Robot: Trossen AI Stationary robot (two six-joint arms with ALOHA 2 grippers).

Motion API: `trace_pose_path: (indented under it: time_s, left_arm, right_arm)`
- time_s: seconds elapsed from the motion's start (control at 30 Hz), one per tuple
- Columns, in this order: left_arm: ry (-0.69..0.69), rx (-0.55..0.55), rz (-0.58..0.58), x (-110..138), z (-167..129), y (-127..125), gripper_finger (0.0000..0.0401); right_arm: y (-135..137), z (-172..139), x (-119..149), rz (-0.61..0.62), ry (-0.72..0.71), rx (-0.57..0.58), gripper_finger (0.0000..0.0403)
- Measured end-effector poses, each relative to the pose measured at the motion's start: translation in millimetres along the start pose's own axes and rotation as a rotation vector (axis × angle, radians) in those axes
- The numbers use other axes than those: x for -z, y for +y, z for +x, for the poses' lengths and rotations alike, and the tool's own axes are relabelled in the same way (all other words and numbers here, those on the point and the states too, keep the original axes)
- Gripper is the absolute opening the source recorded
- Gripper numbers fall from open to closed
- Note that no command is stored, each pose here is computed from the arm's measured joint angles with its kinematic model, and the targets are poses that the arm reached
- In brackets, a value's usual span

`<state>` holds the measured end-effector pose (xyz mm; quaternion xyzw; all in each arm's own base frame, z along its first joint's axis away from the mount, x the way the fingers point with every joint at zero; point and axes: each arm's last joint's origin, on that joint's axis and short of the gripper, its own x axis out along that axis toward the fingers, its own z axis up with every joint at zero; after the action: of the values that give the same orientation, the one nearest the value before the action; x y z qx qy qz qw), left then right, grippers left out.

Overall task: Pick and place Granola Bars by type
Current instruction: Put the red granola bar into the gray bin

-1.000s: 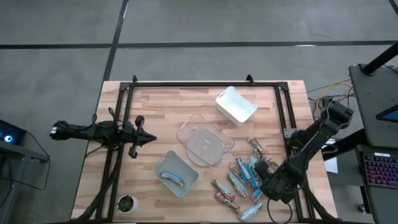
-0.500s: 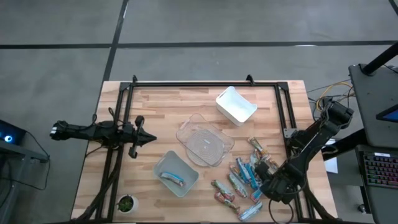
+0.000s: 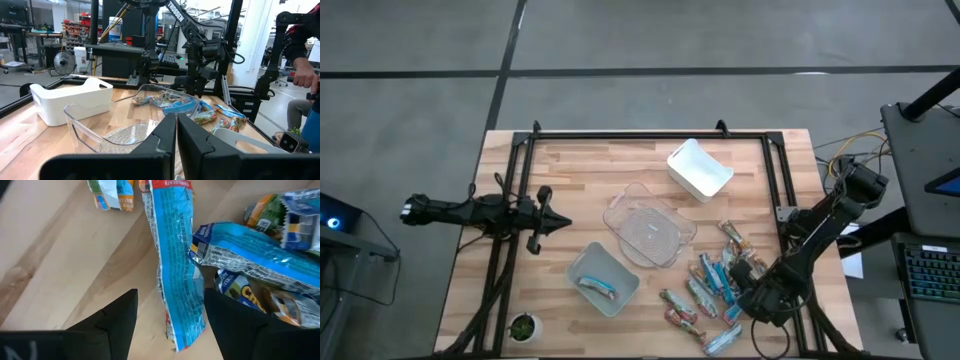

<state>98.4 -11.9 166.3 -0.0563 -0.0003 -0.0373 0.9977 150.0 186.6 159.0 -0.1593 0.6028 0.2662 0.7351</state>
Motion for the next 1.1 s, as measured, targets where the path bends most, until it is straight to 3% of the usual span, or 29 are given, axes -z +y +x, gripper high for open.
trace_pose_path:
  time_s: [0.73, 1.1]
  left_arm:
    - [0.0, 0.0, 0.0, 0, 0, 0, 0.0]
    - [-0.001, 0.0, 0.0, 0, 0, 0, 0.0]
  right_arm:
    - [0, 17, -6, 0.02, 0.001, 0.028, 0.0213]
    - [0, 17, -6, 0.002, 0.002, 0.025, 0.0104]
